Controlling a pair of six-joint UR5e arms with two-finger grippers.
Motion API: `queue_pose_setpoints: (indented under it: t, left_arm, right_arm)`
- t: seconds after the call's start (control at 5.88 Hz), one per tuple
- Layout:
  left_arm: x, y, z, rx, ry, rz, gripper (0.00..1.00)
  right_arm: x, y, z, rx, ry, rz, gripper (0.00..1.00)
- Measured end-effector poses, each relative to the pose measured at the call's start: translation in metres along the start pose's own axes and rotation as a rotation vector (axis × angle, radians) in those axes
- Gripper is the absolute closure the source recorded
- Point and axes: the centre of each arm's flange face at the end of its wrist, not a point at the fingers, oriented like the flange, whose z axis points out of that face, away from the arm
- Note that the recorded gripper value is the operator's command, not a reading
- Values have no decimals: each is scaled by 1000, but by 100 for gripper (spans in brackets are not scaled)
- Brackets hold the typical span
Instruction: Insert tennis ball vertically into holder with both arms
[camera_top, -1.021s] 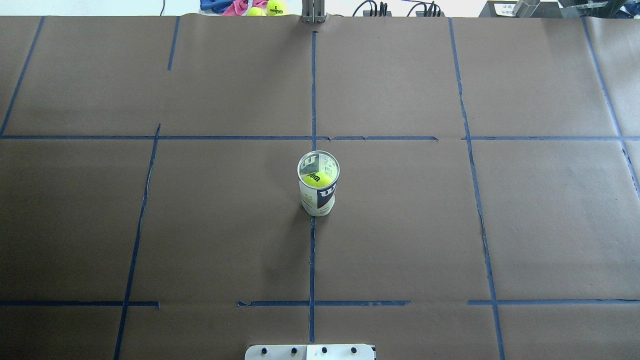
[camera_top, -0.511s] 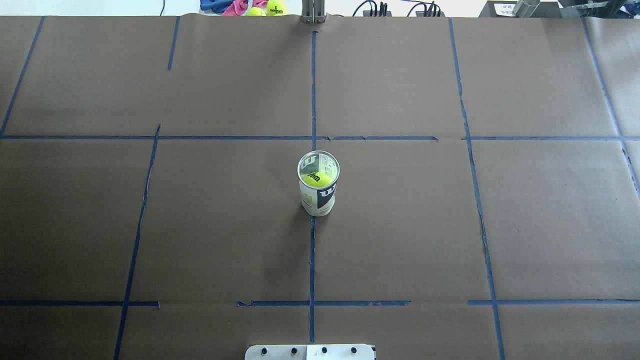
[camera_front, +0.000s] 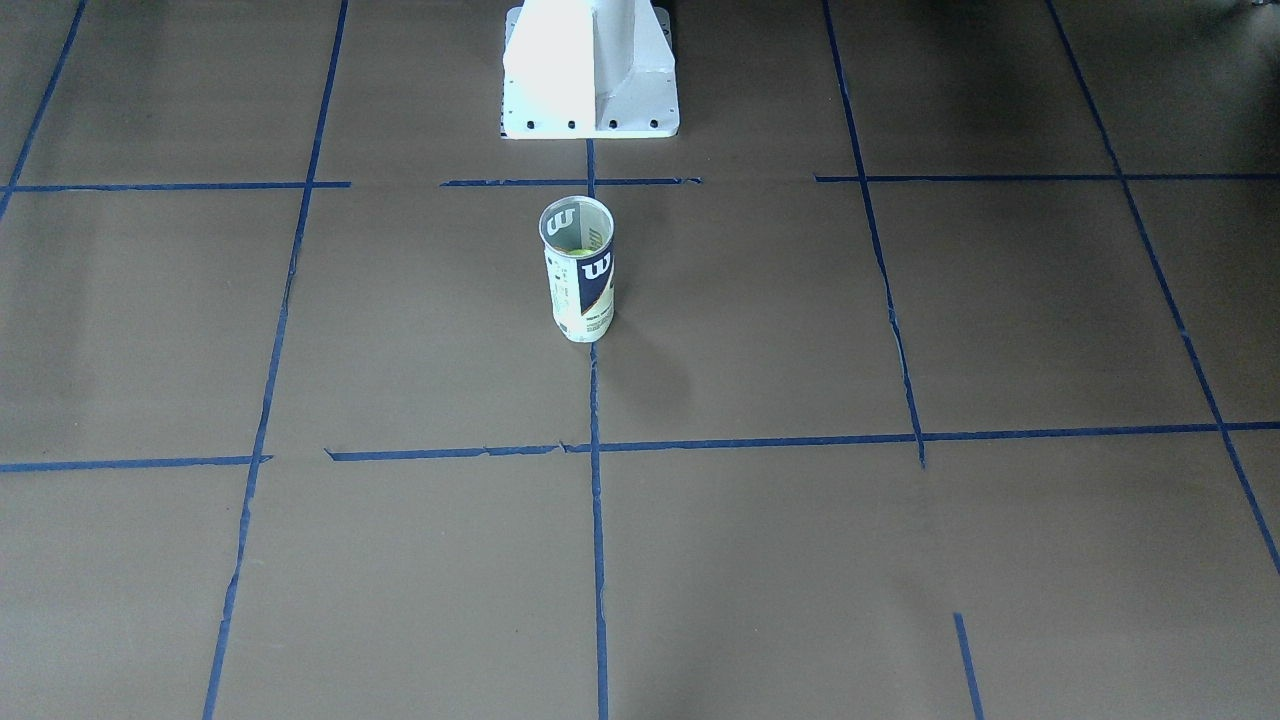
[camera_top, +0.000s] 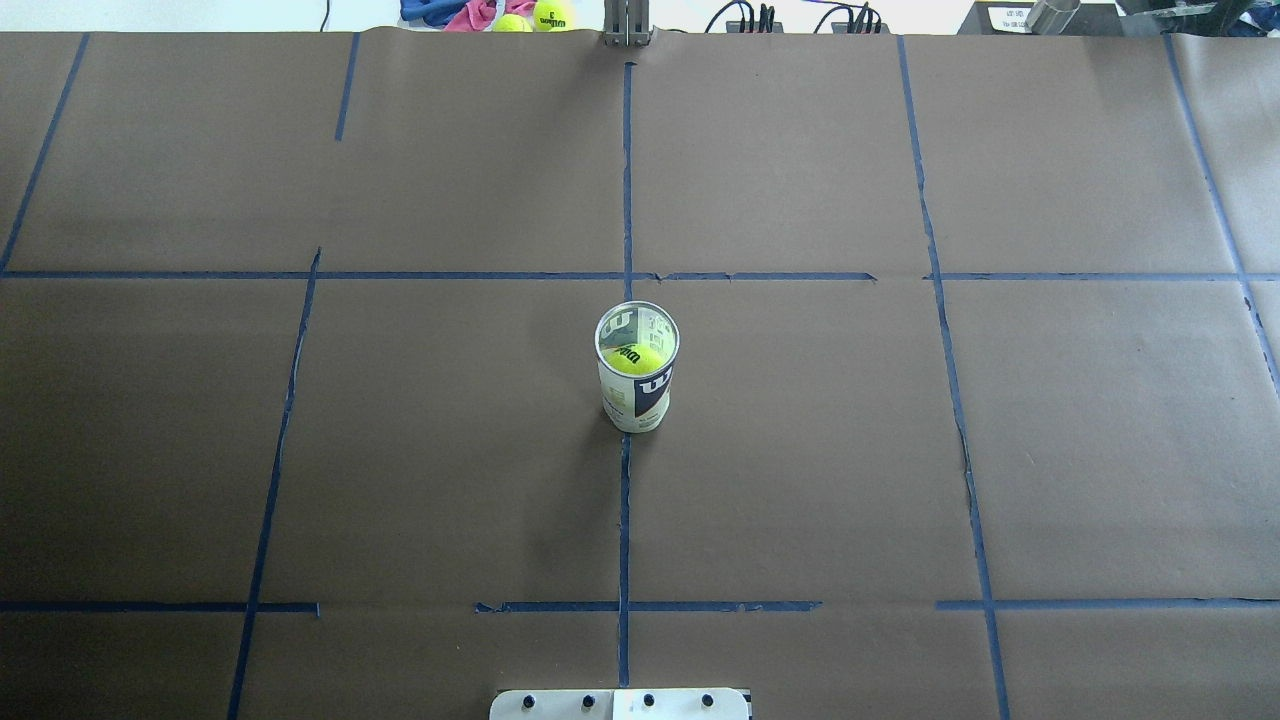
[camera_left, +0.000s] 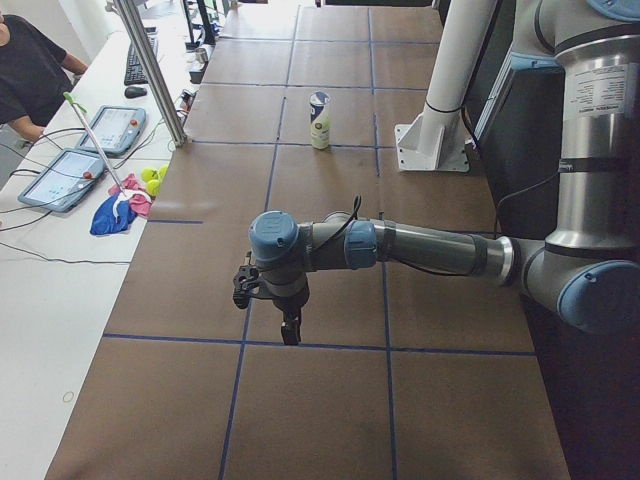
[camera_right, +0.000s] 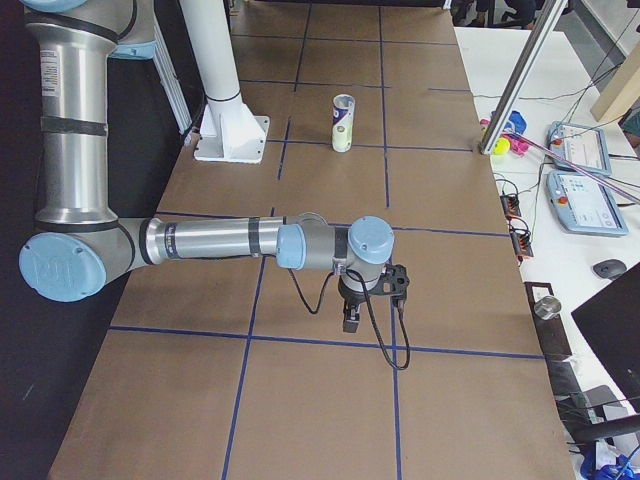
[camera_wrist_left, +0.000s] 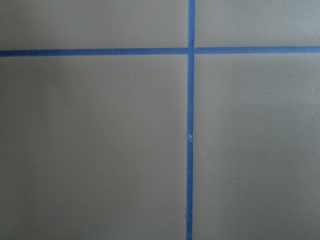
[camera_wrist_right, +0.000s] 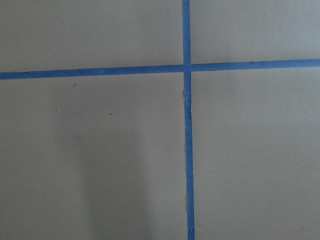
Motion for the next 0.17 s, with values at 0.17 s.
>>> queue_pose_setpoints:
  t: [0.17]
  left_arm:
    - [2, 0, -2, 3, 0, 3, 0]
  right_arm:
    - [-1, 1, -2, 4, 3, -5, 0]
